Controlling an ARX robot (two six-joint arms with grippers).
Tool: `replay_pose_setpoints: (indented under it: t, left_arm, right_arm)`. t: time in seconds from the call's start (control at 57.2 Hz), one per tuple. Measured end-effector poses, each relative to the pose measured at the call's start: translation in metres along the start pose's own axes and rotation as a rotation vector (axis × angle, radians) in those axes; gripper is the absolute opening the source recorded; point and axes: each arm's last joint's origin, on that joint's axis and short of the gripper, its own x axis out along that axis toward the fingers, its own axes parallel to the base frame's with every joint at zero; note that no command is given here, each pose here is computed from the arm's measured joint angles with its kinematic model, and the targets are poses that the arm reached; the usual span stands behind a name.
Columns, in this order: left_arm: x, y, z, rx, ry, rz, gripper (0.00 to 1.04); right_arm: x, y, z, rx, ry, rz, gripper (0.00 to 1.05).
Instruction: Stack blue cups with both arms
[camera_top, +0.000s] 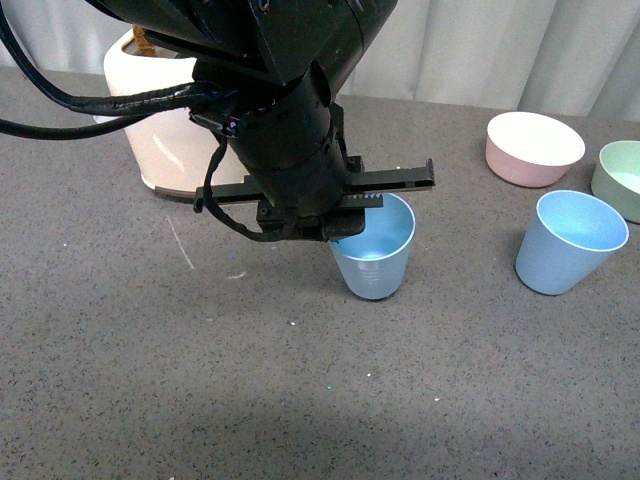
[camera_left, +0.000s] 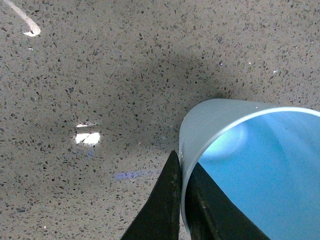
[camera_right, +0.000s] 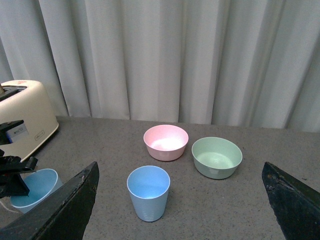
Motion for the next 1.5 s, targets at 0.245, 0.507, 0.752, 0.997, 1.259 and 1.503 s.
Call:
replay_pose_setpoints:
  t: [0.245, 0.507, 0.752, 0.997, 1.259, 1.503]
  left_arm:
    - [-0.001, -0.001, 0.002, -0.010, 0.005, -0.004, 0.22]
    - [-0.006, -0.001, 0.004, -0.029, -0.015, -0.007, 0.59]
    - [-0.044, -0.001, 0.014, 0.017, -0.181, 0.004, 0.99]
    - [-0.044, 0.038, -0.015, 0.123, -0.753, 0.193, 0.72]
    - [-0.120, 0.104, -0.057, 0.095, -1.149, 0.167, 0.28]
    - [-0.139, 0.138, -0.102, 0.121, -1.104, 0.177, 0.04]
  right_arm:
    - [0.000, 0.000, 0.000, 0.000, 0.000, 0.000, 0.95]
    - [0.000, 0.000, 0.000, 0.000, 0.000, 0.000, 0.95]
    - [0.000, 0.000, 0.000, 0.000, 0.000, 0.000, 0.95]
    - [0.000, 0.000, 0.000, 0.000, 0.000, 0.000, 0.95]
    - [0.000, 0.000, 0.000, 0.000, 0.000, 0.002, 0.95]
    - [0.000, 0.000, 0.000, 0.000, 0.000, -0.001, 0.95]
